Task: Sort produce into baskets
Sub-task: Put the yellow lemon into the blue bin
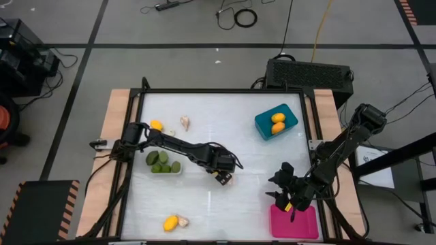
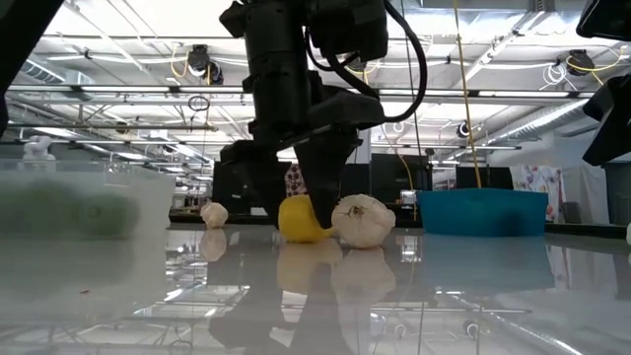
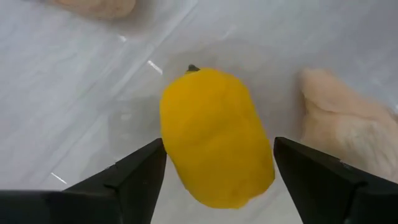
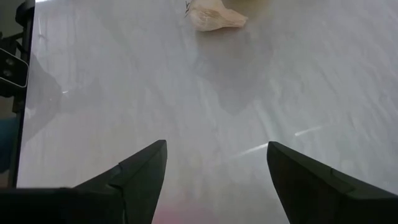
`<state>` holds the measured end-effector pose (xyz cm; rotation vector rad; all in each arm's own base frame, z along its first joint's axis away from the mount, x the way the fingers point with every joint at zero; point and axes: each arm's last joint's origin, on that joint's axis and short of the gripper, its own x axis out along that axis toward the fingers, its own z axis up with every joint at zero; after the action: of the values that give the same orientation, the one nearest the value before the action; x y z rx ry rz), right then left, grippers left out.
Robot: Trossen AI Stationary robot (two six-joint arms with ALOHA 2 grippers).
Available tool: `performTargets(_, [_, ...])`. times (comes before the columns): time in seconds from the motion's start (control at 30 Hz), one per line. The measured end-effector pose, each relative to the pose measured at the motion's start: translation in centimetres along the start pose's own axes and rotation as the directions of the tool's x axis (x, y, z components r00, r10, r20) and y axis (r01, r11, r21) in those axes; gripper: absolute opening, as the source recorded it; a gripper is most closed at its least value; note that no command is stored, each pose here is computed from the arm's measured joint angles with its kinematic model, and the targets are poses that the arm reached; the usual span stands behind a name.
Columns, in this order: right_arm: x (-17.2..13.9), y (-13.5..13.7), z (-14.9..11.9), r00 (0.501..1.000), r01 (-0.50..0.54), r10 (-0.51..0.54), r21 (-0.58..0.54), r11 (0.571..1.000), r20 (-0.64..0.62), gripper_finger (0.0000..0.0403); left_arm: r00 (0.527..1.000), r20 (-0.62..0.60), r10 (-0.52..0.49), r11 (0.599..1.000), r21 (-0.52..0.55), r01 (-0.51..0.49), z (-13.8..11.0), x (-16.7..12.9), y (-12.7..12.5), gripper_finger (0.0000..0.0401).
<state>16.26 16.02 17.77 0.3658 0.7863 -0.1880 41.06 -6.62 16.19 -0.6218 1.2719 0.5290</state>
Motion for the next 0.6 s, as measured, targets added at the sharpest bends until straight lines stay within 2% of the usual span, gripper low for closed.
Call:
performTargets(0.37, [0.0,0.03,0.02,1.0,-0.003,0.003,0.046,0.999,0.002,0.027,1.0,0.017,0.016,1.0,0.007,-0.016,0.03,0.05,0.04,0.024])
performTargets(0.5, [0.0,0.03,0.02,1.0,-0.003,0.003,0.027,1.0,0.001,0.027,0.999,0.036,0.028,1.0,0.009,-0.028,0.09,0.05,0.06,0.0231])
performTargets(0.6, [0.0,0.03,-0.04,1.0,-0.009,0.009,0.013,1.0,-0.016,0.027,0.999,0.05,0.017,0.998,0.053,-0.02,0.21,0.05,-0.06,0.023])
